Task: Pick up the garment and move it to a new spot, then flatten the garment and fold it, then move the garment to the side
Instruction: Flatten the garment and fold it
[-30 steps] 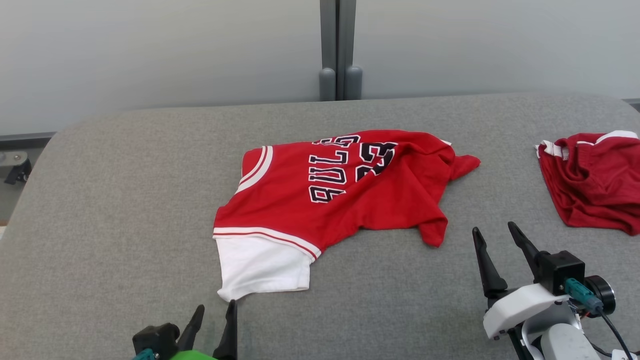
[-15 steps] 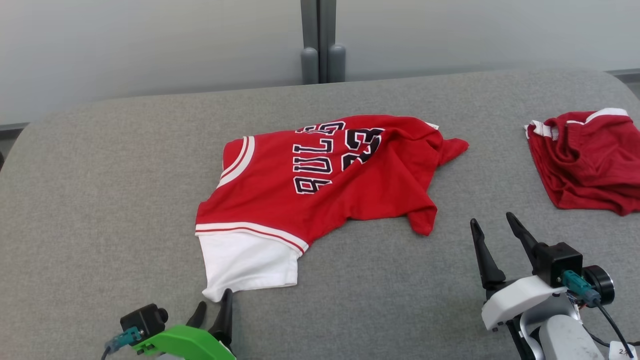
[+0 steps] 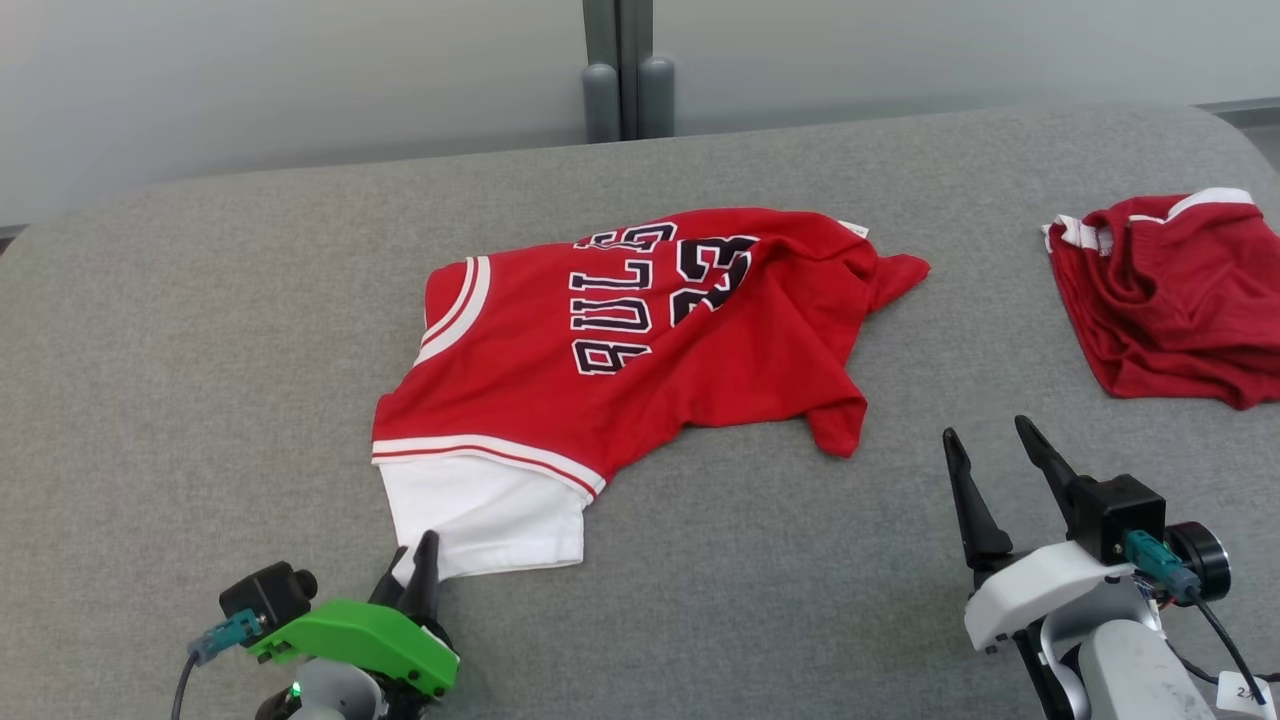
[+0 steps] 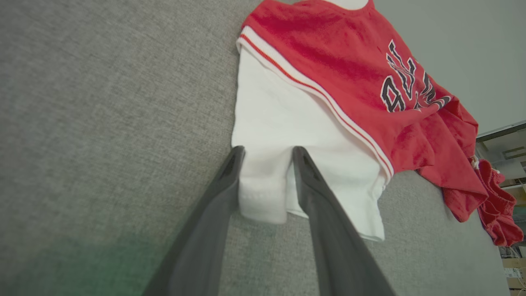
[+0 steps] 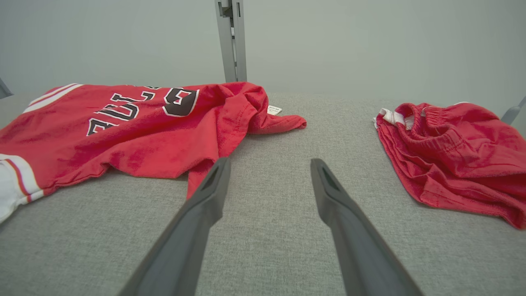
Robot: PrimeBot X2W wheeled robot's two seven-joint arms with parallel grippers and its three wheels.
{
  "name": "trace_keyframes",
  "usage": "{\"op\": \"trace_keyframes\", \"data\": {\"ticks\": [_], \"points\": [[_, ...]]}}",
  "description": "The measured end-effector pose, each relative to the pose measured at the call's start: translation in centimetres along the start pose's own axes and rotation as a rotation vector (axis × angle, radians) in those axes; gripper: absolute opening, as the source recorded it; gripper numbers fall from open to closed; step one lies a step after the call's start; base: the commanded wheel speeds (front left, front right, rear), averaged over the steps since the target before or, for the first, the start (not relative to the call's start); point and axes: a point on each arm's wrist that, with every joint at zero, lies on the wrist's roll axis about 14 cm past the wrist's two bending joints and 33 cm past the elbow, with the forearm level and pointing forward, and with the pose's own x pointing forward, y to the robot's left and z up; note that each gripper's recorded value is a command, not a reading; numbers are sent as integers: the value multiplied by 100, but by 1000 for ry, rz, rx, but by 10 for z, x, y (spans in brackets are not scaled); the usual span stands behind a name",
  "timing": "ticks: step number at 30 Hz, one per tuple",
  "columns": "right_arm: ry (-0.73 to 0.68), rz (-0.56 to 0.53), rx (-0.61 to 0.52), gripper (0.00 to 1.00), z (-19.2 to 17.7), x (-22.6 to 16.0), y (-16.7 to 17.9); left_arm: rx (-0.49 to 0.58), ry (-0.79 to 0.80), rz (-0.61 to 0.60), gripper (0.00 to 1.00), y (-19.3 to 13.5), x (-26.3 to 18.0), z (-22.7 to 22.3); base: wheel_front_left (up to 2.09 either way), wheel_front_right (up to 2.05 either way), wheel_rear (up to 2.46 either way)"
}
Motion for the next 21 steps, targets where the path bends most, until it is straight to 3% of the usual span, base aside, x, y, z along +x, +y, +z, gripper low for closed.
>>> {"op": "trace_keyframes", "data": {"ticks": [15,21], "points": [[40,65,6,100,-12,23,22,52,-299,4,0,9,-6,79,0,0,0],[61,75,12,100,-19,26,26,70,-347,11,0,11,-10,93,0,0,0]]}}
